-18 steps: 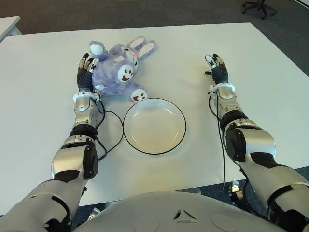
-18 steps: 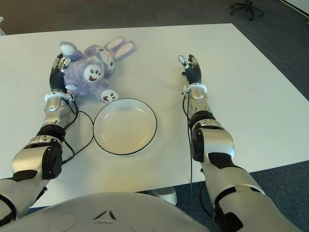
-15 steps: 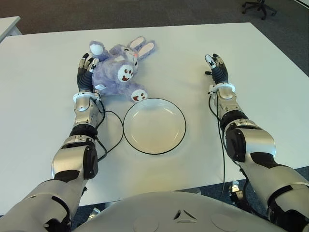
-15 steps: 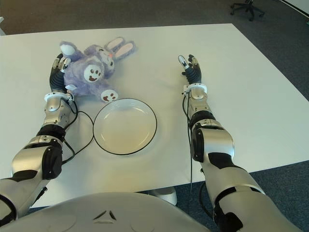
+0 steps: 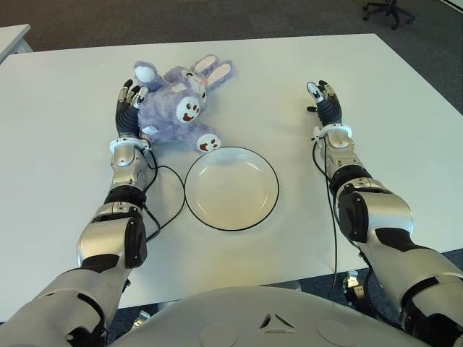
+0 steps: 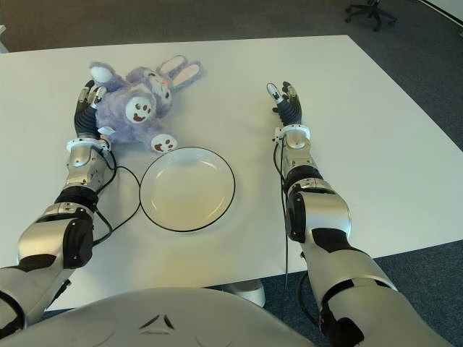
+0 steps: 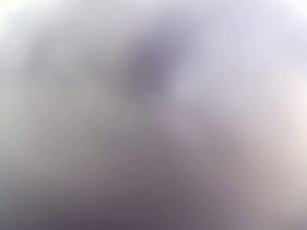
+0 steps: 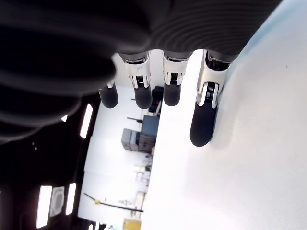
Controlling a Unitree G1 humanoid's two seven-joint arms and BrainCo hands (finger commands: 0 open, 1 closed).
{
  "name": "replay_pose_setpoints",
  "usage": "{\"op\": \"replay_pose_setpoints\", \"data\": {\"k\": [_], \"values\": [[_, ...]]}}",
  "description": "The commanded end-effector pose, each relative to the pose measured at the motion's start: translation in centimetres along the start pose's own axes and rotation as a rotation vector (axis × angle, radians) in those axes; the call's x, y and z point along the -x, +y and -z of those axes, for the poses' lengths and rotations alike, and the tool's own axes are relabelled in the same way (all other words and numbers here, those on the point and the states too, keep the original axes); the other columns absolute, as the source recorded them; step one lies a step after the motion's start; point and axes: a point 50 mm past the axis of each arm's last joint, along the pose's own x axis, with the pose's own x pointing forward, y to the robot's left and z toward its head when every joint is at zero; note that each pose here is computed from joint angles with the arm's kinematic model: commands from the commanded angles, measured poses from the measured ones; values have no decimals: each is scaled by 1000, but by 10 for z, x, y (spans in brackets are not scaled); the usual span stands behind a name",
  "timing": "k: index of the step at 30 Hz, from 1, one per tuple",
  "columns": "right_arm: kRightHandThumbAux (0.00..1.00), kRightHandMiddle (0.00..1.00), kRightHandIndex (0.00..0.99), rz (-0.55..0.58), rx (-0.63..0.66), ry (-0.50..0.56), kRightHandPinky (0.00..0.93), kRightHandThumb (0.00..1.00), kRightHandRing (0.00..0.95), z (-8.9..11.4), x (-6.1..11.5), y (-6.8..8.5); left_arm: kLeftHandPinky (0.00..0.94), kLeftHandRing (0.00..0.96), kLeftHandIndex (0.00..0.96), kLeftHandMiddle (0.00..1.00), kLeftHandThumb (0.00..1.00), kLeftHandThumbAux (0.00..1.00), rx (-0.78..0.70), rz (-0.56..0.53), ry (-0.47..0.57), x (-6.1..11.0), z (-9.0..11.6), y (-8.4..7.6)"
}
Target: Put the doll into the plate.
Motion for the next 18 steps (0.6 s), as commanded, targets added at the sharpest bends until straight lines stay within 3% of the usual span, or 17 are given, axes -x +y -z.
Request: {"op": "replay_pose_setpoints", "data": {"k": [1, 7, 18], "values": [[367, 0, 0, -10, 9, 215, 0, 0, 0, 50, 18, 0, 102, 129, 43, 150, 0, 548, -3, -24, 146, 22, 35, 8], [364, 0, 0, -8, 0, 215, 0, 0, 0, 51, 19, 0, 172, 168, 36, 174, 17, 592, 6, -39, 130, 21, 33, 9], [369, 0, 0, -10, 8, 210, 0, 0, 0, 50, 19, 1, 180, 193, 42, 202, 9, 593, 21, -42, 90, 20, 29, 12]]}}
